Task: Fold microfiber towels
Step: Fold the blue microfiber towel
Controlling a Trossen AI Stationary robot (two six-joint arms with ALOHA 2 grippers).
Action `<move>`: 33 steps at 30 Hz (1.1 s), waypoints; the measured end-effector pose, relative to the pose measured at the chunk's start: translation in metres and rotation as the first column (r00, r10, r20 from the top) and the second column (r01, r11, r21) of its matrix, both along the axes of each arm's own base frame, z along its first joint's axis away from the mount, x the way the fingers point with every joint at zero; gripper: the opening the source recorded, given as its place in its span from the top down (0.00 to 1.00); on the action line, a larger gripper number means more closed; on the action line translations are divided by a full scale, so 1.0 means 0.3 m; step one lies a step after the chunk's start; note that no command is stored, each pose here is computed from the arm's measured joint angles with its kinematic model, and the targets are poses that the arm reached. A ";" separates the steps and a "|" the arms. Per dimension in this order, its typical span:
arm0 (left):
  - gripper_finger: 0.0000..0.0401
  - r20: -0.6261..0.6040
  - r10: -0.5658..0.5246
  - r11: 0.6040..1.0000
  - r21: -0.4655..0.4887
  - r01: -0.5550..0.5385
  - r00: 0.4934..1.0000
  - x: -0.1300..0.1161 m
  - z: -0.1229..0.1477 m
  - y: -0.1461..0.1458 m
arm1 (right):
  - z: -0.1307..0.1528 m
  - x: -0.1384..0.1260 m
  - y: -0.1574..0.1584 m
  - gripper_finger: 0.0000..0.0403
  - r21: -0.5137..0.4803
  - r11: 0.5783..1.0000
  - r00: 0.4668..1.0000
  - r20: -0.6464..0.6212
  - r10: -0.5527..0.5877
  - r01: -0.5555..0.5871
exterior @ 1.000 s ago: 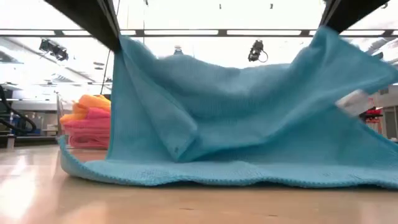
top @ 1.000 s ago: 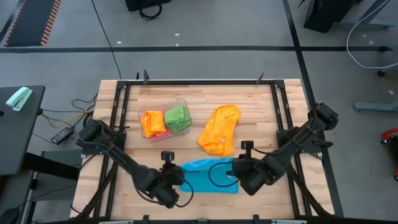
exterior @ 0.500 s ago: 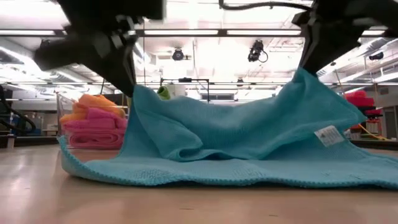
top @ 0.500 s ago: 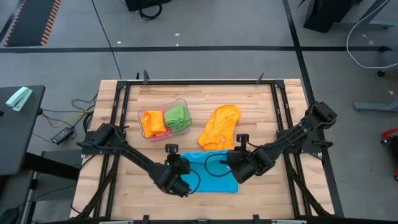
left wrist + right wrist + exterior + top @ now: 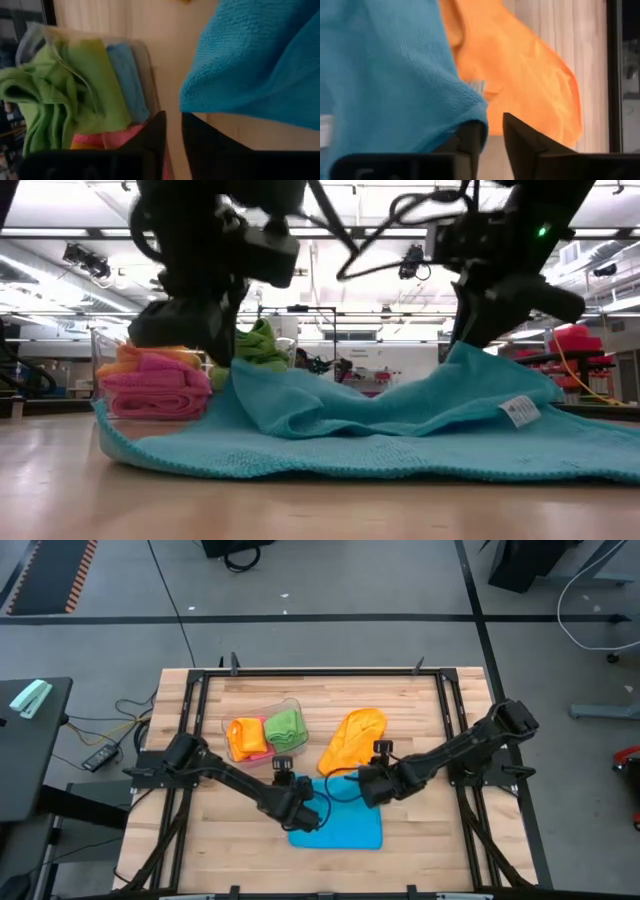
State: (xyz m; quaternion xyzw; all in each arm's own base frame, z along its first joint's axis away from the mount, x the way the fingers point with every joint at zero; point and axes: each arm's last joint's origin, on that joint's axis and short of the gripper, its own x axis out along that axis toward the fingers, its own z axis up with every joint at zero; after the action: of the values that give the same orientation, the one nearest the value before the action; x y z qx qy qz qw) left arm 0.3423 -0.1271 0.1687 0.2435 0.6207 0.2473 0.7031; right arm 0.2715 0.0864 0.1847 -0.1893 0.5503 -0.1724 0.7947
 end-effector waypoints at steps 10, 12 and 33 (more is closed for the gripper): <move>0.51 -0.087 0.050 0.999 -0.003 -0.050 0.995 -0.053 0.057 0.018 | 0.070 0.017 -0.029 0.50 0.025 0.999 0.999 -0.039 -0.022 0.023; 0.49 -0.065 0.024 0.999 -0.027 -0.026 0.998 -0.058 0.069 -0.003 | 0.093 0.011 -0.029 0.48 0.018 1.000 0.998 -0.056 -0.020 0.022; 0.60 0.223 -0.290 0.926 -0.179 0.332 0.931 0.104 0.076 -0.049 | 0.072 -0.071 -0.066 0.43 0.022 0.996 0.994 -0.067 -0.084 0.085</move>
State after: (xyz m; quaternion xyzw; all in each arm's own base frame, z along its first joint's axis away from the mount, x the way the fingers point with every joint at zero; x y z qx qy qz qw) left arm 0.3736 -0.1417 0.1914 0.2369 0.5259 0.0863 0.8123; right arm 0.2502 0.0665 0.2063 -0.1615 0.5861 -0.1926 0.7703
